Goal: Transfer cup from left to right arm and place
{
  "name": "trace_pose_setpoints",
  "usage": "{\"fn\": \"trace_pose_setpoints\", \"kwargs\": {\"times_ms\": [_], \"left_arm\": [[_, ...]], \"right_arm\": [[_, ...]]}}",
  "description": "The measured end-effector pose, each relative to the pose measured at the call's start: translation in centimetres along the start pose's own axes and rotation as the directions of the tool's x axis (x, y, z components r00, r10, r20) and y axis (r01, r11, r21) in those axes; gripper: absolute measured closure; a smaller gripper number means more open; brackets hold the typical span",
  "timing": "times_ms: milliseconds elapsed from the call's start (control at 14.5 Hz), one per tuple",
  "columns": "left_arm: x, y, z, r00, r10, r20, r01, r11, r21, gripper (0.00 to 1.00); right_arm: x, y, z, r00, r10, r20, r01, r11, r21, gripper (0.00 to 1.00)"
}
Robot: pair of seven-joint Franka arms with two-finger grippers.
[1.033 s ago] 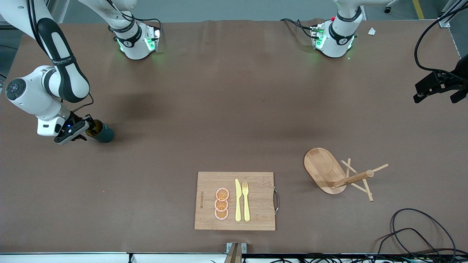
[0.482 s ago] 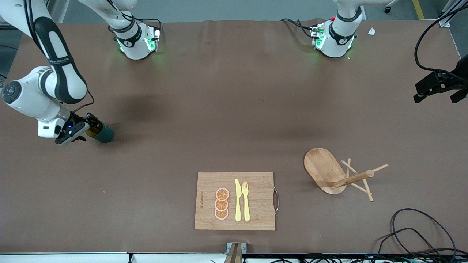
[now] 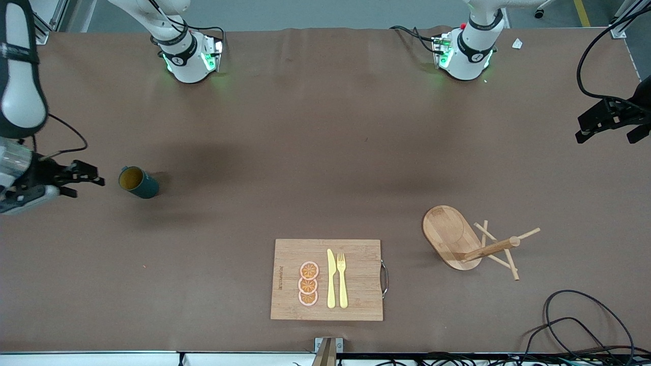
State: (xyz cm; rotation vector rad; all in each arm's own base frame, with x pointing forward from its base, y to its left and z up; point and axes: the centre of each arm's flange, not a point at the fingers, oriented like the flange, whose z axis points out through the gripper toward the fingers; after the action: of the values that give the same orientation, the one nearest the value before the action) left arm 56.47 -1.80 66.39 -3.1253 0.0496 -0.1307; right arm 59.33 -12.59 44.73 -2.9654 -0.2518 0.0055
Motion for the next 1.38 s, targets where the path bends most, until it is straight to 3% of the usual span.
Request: {"fn": "trace_pose_setpoints", "kwargs": {"times_ms": [275,482,757,964,1377], "left_arm": [[0.0,0.0,-0.1,1.000,0.000,-0.001,0.000,1.000,0.000,0.00],[0.0,0.0,-0.1,1.000,-0.001,-0.002,0.001,1.000,0.000,0.00],[0.0,-0.1,-0.1,1.000,-0.002,-0.002,0.002,1.000,0.000,0.00],[0.0,-0.1,-0.1,1.000,-0.001,-0.002,0.001,1.000,0.000,0.00],[0.0,-0.4,-0.8,1.000,-0.007,-0.016,0.007,1.000,0.001,0.00]], "right_arm": [[1.1,-3.6,-8.5,0.970,0.241,0.035,-0.241,0.970,-0.006,0.09],[1.0,-9.0,-13.5,0.945,0.327,0.025,-0.324,0.943,-0.081,0.00],[0.8,-18.1,-15.7,0.957,0.291,-0.017,-0.290,0.943,-0.163,0.00],[0.9,-18.5,-15.6,0.960,0.278,-0.023,-0.276,0.939,-0.204,0.00],[1.4,-17.6,-16.2,0.957,0.279,-0.079,-0.290,0.935,-0.203,0.00]]}}
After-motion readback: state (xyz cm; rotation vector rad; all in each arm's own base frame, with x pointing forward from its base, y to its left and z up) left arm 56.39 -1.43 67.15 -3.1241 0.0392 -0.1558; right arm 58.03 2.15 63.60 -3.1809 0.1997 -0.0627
